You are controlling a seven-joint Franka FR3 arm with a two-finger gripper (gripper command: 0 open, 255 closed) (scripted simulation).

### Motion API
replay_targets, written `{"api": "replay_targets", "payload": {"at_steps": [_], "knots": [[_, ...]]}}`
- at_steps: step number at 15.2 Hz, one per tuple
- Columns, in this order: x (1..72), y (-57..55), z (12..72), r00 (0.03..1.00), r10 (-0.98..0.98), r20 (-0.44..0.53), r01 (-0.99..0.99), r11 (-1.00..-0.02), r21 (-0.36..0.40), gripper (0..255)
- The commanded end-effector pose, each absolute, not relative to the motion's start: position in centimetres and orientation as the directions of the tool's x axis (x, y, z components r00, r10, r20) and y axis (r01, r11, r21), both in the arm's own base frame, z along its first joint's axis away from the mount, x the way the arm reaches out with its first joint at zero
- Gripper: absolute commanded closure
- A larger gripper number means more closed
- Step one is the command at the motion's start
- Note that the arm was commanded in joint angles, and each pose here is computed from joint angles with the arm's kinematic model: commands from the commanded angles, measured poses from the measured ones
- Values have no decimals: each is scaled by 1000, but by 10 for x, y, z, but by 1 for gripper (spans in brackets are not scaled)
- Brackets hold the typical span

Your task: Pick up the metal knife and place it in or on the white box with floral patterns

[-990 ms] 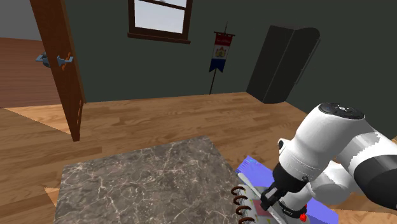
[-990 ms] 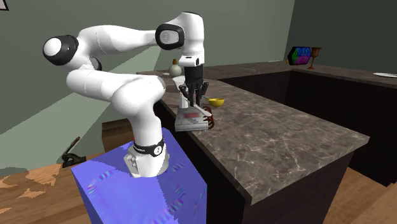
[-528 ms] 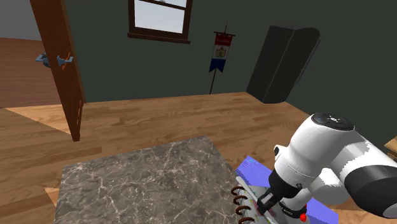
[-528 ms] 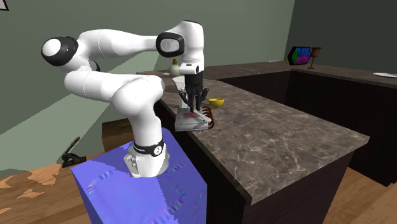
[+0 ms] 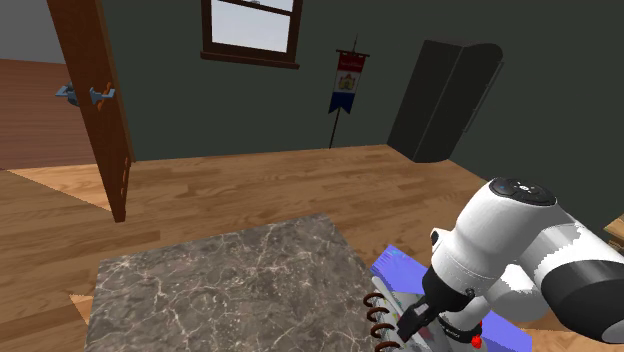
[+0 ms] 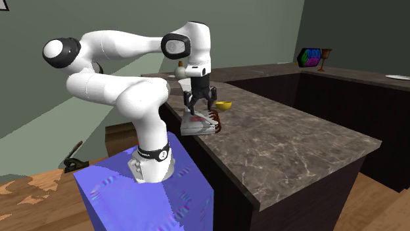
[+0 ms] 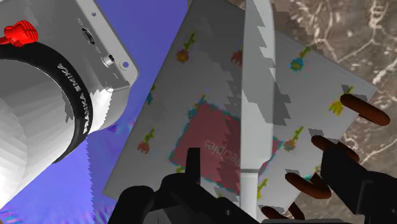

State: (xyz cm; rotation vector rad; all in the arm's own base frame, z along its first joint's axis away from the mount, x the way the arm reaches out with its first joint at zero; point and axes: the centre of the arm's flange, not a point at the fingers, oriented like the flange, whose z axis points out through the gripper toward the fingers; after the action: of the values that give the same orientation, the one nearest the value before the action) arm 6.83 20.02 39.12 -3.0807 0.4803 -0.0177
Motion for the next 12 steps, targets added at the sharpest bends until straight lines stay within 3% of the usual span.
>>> {"api": "replay_targets", "payload": {"at_steps": [1, 7, 12], "knots": [[68, 200, 391, 952, -304, 8, -304, -952, -25, 0], [68, 199, 441, 952, -304, 8, -304, -952, -25, 0], [68, 199, 441, 952, -304, 8, -304, -952, -25, 0]]}}
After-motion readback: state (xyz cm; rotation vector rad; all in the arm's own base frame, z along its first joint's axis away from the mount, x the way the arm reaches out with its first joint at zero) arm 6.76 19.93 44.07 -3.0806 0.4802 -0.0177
